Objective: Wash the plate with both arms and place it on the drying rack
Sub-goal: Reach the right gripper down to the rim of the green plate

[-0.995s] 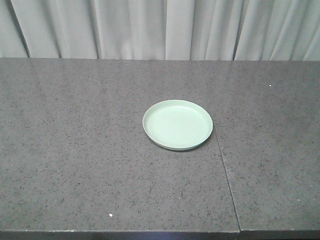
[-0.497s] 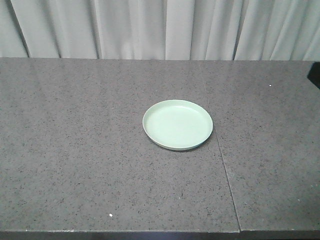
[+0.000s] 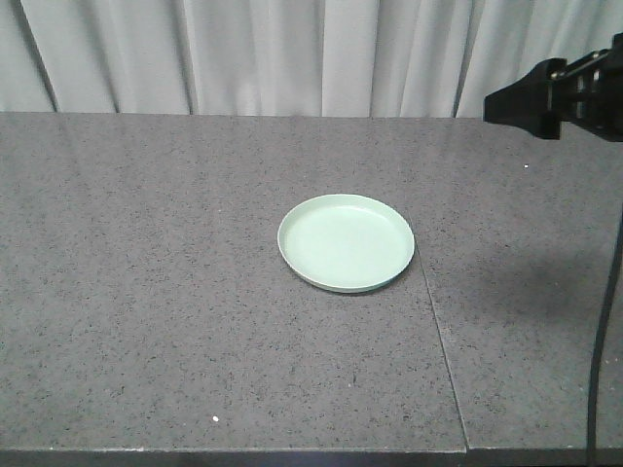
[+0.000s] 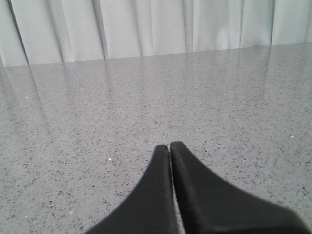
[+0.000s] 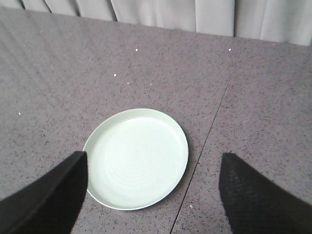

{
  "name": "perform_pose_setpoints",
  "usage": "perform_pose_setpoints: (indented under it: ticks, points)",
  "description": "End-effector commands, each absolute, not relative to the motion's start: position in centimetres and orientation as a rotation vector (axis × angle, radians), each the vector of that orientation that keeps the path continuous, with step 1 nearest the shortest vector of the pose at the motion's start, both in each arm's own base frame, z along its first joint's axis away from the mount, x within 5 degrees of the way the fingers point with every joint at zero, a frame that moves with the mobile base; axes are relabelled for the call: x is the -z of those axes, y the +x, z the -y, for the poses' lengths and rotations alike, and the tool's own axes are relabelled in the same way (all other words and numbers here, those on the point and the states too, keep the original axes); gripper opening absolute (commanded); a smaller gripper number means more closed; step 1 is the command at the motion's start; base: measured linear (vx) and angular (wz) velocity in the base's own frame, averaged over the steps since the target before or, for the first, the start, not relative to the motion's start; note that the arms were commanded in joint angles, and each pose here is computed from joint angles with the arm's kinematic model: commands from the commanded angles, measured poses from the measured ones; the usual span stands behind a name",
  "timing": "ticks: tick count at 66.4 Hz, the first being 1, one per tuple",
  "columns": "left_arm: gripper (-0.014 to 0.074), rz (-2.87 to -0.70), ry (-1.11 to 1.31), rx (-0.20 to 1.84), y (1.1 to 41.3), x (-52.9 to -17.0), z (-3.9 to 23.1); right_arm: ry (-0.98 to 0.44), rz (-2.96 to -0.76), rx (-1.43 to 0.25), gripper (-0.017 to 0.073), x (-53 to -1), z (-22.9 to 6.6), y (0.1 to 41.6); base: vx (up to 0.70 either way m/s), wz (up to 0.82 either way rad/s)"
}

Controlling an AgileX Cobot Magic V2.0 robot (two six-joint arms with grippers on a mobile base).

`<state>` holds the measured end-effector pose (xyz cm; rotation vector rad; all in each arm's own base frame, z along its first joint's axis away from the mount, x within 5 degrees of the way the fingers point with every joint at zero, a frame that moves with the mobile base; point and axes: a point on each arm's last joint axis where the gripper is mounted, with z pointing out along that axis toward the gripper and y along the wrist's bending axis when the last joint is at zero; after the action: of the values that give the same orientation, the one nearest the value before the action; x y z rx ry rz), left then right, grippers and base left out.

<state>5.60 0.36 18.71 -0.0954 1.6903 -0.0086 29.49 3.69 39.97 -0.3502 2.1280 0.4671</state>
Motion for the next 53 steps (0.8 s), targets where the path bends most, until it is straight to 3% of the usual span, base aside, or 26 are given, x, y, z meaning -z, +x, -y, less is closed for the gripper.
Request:
perform_pose_setpoints:
  ticks: [1,25,53]
  points:
    - [-0.0006,-1.576,-0.082,0.027,5.4,-20.3,-0.2,-0.401,-2.091,-0.462,0.0536,-40.8,-5.1,31.0,0.0,0.0]
    - [-0.0006,-1.576,-0.082,0.027,5.4,-20.3,-0.2,-0.466,-2.358,-0.293,0.0536,-34.9,-10.2,39.7,0.0,0.0]
    - [-0.0006,-1.576,-0.082,0.027,5.4,-20.3,-0.2,-0.395,-2.599,-0.249,0.0536,-28.6,-10.9,45.5,0.0,0.0]
